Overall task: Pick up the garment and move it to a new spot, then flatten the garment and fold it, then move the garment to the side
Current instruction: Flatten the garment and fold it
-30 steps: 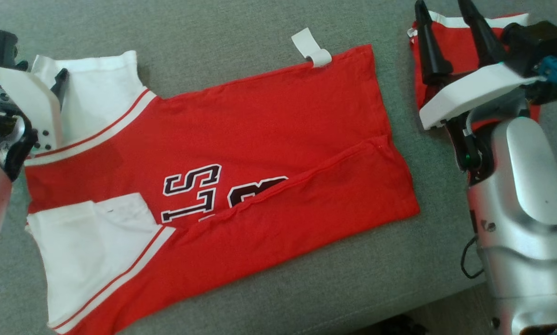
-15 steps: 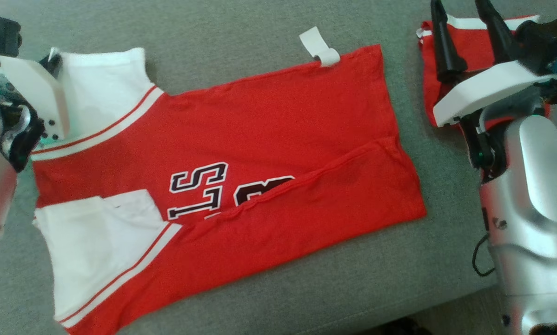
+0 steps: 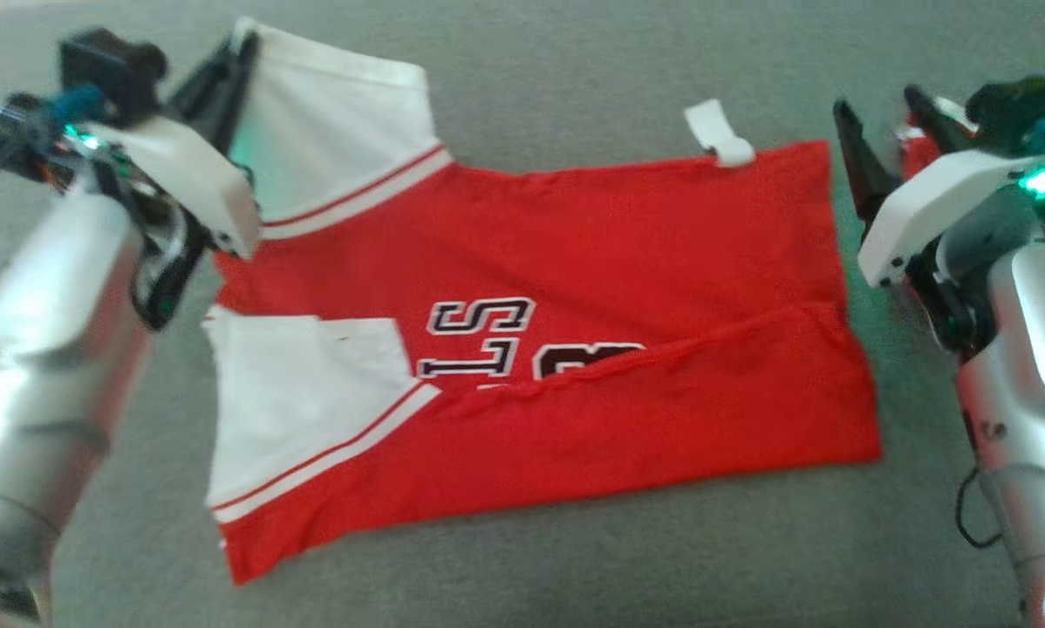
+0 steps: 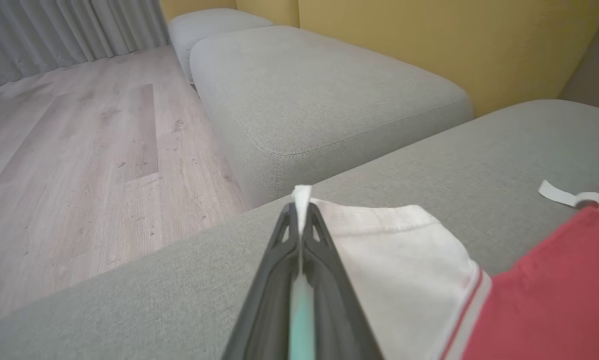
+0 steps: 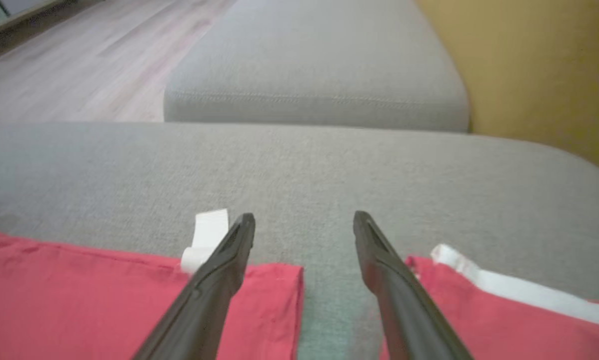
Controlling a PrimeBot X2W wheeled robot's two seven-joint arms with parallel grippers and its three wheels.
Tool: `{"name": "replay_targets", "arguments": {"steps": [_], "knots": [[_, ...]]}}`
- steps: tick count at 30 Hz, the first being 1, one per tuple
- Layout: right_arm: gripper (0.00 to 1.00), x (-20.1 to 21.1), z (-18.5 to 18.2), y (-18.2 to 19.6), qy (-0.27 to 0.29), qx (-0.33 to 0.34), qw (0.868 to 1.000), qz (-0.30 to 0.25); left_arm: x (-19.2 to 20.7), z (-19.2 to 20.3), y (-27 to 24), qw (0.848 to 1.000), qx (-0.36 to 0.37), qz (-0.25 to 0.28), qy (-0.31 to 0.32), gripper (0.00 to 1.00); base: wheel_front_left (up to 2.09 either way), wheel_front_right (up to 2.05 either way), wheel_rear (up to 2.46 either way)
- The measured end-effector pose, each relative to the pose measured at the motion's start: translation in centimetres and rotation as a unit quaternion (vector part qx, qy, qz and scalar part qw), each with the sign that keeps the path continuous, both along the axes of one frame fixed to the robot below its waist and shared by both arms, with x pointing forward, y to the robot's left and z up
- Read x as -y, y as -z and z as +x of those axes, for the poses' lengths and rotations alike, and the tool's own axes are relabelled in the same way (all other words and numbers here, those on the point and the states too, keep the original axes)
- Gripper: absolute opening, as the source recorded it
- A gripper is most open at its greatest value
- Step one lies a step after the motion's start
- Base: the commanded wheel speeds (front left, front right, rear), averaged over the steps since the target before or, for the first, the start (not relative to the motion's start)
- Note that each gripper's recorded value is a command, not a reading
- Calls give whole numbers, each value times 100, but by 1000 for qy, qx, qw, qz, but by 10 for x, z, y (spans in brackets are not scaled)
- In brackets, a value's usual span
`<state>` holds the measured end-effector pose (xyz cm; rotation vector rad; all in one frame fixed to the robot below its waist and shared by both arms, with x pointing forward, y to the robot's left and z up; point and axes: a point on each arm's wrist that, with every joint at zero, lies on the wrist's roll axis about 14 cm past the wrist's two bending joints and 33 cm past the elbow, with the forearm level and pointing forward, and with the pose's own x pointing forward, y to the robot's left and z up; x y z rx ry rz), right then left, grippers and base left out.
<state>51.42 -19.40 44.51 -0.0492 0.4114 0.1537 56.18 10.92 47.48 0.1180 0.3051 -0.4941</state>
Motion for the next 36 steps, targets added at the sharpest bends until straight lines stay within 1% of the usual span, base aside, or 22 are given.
{"name": "replay_targets", "arguments": {"steps": [4,9,13,18,23,24,25,29,32,36], "knots": [[100,-15,-4,26,-27,-57,998,-9,-6,-28,-1,1000,5,2,12,0,0,0,0],[100,-19,-9,55,-42,-121,991,-30,-9,-54,-4,1000,6,0,24,0,0,0,0],[100,-23,-6,65,-49,-141,988,-41,-10,-63,-7,1000,3,1,28,0,0,0,0],[100,-16,0,75,-46,-161,984,-62,-6,-64,-11,1000,6,-2,31,0,0,0,0],[100,-9,6,76,-39,-173,981,-79,-9,-63,-10,1000,2,5,28,0,0,0,0],[38,-9,6,77,-40,-176,980,-81,-8,-63,-10,1000,2,5,28,0,0,0,0],[0,-10,6,77,-41,-176,980,-82,-8,-63,-10,1000,3,4,29,0,0,0,0],[0,-18,6,72,-40,-164,984,-59,-8,-59,-10,1000,5,5,22,0,0,0,0],[0,-20,10,63,-33,-137,990,-32,-15,-51,-7,1000,9,7,5,0,0,0,0],[0,-28,31,29,-19,-73,997,27,-28,-34,-9,1000,19,4,-25,0,0,0,0]]}}
